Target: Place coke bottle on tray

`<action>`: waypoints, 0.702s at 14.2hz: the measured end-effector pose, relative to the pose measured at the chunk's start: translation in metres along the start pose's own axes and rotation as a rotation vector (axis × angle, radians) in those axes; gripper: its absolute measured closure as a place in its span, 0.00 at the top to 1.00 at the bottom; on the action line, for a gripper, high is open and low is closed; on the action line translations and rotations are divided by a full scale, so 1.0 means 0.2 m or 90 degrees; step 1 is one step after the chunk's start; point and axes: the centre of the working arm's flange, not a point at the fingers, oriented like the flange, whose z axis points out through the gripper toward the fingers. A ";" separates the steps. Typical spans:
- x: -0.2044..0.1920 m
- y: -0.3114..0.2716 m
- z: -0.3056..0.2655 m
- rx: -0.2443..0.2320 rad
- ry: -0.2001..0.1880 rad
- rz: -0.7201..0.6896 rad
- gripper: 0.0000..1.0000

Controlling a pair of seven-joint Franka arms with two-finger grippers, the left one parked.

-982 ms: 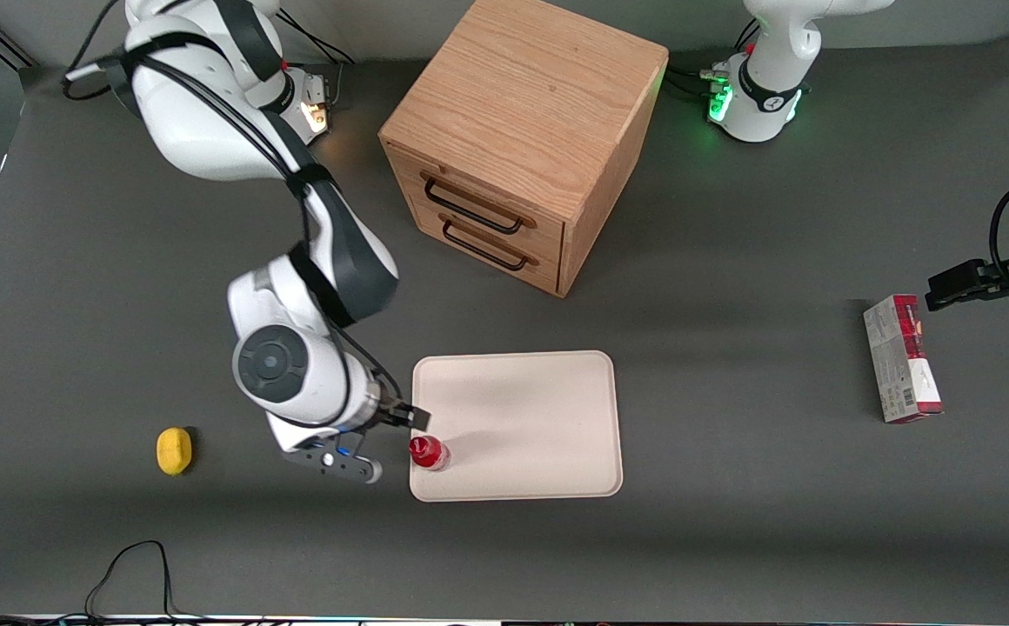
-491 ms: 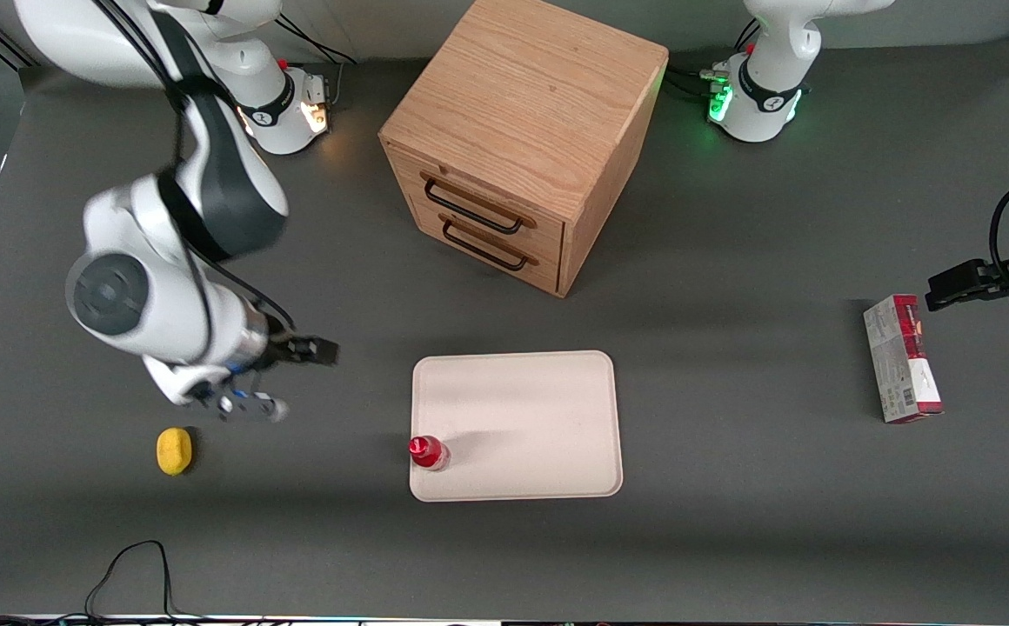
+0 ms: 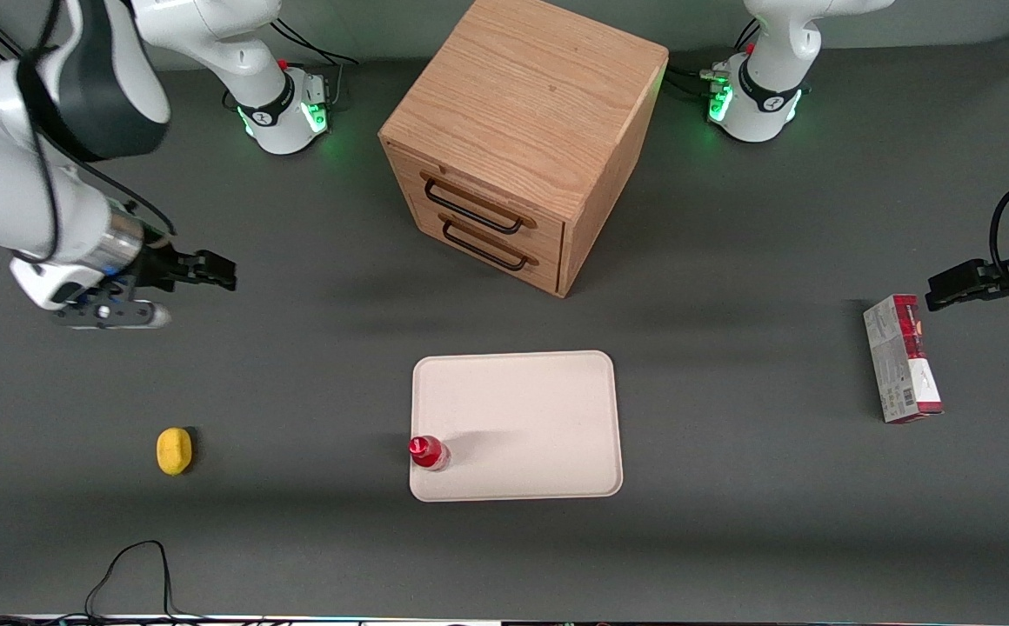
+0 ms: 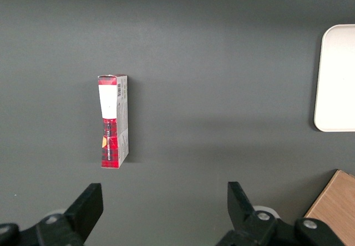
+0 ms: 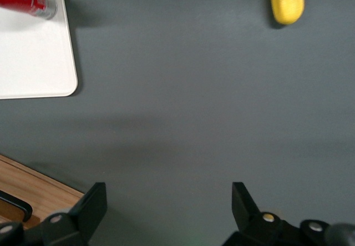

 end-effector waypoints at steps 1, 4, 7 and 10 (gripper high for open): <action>-0.01 0.02 -0.03 0.001 0.000 0.002 1.00; -0.03 0.08 -0.14 0.000 -0.020 0.013 1.00; -0.05 0.05 -0.27 0.000 -0.022 0.002 1.00; -0.07 -0.04 -0.28 -0.002 -0.021 -0.018 1.00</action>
